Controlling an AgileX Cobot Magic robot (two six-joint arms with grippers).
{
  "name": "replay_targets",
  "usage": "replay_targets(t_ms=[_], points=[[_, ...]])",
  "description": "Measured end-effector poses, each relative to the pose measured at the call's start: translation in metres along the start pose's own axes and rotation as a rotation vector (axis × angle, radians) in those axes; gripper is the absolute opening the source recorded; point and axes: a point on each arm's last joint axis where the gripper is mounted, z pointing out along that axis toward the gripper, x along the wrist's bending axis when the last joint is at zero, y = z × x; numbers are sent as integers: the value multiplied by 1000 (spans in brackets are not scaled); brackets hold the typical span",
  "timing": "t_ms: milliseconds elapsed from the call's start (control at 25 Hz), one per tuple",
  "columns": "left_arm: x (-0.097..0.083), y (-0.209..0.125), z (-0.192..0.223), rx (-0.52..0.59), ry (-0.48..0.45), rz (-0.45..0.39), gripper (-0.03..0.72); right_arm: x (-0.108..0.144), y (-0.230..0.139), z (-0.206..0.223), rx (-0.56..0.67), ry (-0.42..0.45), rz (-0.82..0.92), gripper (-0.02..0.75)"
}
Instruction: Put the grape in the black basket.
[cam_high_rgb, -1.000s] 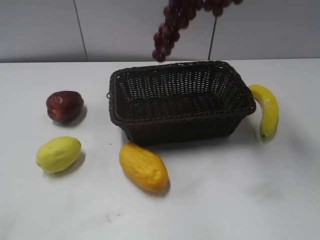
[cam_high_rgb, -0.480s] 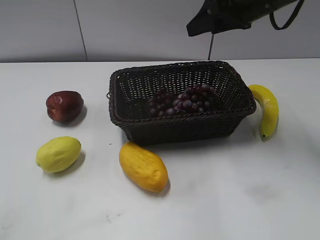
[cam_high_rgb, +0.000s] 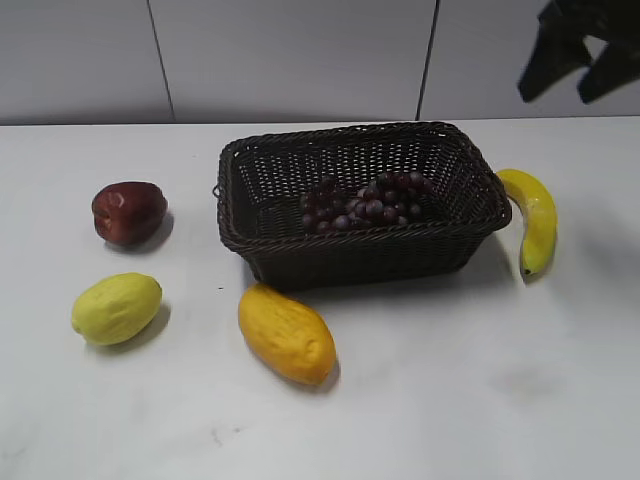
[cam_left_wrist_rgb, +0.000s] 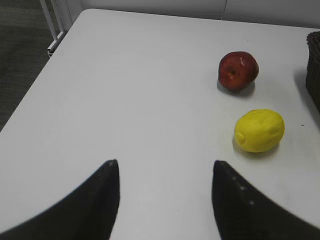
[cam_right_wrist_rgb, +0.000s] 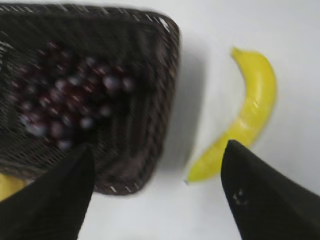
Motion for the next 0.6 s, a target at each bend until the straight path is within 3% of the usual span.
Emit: replay_targets(t_ms=[120,280,600], points=[[0,0,0,0,0,0,552,-12,-10,-3,99,-105,-8,594],[0,0,0,0,0,0,552,-14,-25,-21,100,-186,23,580],[0,0,0,0,0,0,552,8,-123,-69,90,-189,56,574]])
